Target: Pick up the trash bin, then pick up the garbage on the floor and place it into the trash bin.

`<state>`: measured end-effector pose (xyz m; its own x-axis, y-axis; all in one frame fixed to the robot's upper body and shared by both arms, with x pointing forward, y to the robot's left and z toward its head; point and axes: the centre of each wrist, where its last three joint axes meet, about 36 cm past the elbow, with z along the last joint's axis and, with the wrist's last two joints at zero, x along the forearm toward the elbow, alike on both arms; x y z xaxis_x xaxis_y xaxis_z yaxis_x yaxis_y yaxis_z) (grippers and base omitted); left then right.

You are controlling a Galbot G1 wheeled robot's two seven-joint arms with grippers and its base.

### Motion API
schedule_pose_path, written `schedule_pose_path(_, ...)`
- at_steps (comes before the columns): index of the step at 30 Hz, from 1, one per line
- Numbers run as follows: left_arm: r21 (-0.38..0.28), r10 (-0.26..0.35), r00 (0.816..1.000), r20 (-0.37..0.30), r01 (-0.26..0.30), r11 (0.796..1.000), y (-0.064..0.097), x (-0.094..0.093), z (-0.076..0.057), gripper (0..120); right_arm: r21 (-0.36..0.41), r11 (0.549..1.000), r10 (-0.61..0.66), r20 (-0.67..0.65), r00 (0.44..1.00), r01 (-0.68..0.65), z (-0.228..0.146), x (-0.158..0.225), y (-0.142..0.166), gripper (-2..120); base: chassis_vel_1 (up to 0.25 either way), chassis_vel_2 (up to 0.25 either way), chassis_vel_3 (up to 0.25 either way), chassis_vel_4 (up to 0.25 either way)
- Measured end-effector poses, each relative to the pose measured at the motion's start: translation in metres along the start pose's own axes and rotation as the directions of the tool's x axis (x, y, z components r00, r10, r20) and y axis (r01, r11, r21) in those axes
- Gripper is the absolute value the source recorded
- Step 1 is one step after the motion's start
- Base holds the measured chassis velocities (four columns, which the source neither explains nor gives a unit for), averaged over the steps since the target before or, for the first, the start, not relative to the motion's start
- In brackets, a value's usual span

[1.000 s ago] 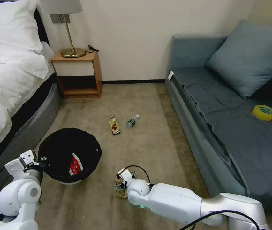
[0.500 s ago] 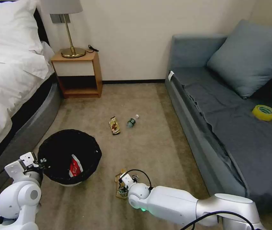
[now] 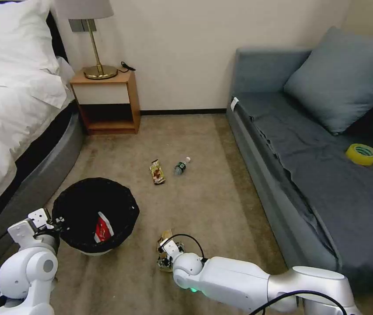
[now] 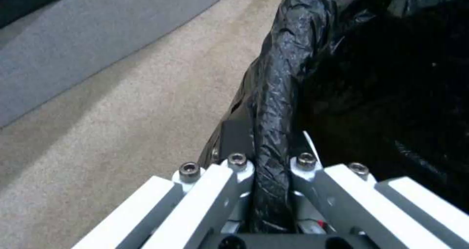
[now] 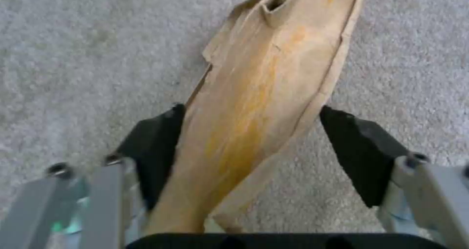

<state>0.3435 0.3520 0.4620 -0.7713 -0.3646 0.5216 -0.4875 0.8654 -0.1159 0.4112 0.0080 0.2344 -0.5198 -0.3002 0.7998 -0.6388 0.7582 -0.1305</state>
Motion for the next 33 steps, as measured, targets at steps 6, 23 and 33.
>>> schedule_pose_path(6, 0.0, 0.002, 1.0, 0.001, -0.002, 1.0, -0.001, 0.0, 0.0, 3, 0.005, 1.0, 0.007, 0.01, 1.0, -0.007, 0.002, -0.002, -0.002, 46, 0.0, 0.0, 0.0, 0.0)
schedule_pose_path(23, 0.001, 0.005, 1.0, 0.002, -0.005, 1.0, -0.002, 0.001, 0.0, 3, -0.016, 1.0, -0.007, 0.068, 0.998, 0.008, -0.007, 0.014, -0.009, 0, 0.0, 0.0, 0.0, 0.0)
schedule_pose_path(33, -0.004, 0.003, 1.0, 0.0, -0.003, 1.0, -0.001, 0.0, 0.0, 3, -0.133, 0.991, 0.044, 0.199, 0.979, -0.018, -0.055, 0.065, -0.061, 0, 0.0, 0.0, 0.0, 0.0)
